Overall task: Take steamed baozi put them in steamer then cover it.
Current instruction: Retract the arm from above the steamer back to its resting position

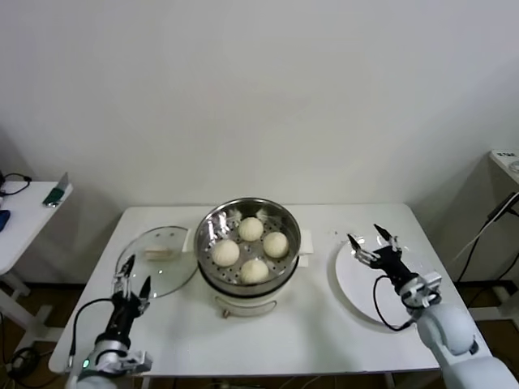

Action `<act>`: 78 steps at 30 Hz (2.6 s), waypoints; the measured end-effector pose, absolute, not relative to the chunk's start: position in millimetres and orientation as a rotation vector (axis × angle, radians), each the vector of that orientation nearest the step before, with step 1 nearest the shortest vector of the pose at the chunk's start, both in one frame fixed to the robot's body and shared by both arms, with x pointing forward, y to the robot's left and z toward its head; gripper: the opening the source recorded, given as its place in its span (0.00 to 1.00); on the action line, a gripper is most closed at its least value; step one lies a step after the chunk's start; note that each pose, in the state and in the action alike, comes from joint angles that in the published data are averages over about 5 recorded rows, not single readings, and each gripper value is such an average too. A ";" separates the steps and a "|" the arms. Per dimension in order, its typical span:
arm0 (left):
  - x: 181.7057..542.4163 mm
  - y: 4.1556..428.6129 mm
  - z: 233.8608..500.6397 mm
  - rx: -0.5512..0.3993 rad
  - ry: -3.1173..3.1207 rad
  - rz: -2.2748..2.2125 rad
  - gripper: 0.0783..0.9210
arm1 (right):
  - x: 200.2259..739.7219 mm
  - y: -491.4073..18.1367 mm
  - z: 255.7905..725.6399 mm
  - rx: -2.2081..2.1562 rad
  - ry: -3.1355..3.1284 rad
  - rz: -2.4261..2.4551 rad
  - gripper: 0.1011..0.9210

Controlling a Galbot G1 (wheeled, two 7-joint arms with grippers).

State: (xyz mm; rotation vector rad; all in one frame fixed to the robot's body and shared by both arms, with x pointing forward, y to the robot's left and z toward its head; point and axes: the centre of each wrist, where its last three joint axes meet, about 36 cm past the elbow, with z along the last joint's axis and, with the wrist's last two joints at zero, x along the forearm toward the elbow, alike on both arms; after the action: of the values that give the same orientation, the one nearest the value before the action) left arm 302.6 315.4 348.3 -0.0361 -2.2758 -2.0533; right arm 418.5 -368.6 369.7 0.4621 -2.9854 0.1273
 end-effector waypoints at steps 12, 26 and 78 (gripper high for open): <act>358.7 331.3 306.4 -0.097 -2.055 -2.232 0.88 | 386.6 -383.4 342.6 0.325 -2.924 0.147 0.88; 421.6 343.3 277.9 -0.063 -2.017 -2.249 0.88 | 379.1 -387.0 330.3 0.285 -2.893 0.185 0.88; 483.1 355.7 252.0 -0.037 -2.025 -2.180 0.38 | 406.0 -362.2 313.4 0.336 -2.904 0.231 0.88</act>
State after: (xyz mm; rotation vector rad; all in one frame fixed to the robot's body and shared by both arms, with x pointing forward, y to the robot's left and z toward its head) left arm 483.1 355.7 252.0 -0.0374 -2.0248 -2.1801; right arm 406.0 -362.2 313.4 0.3362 -2.9044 0.2310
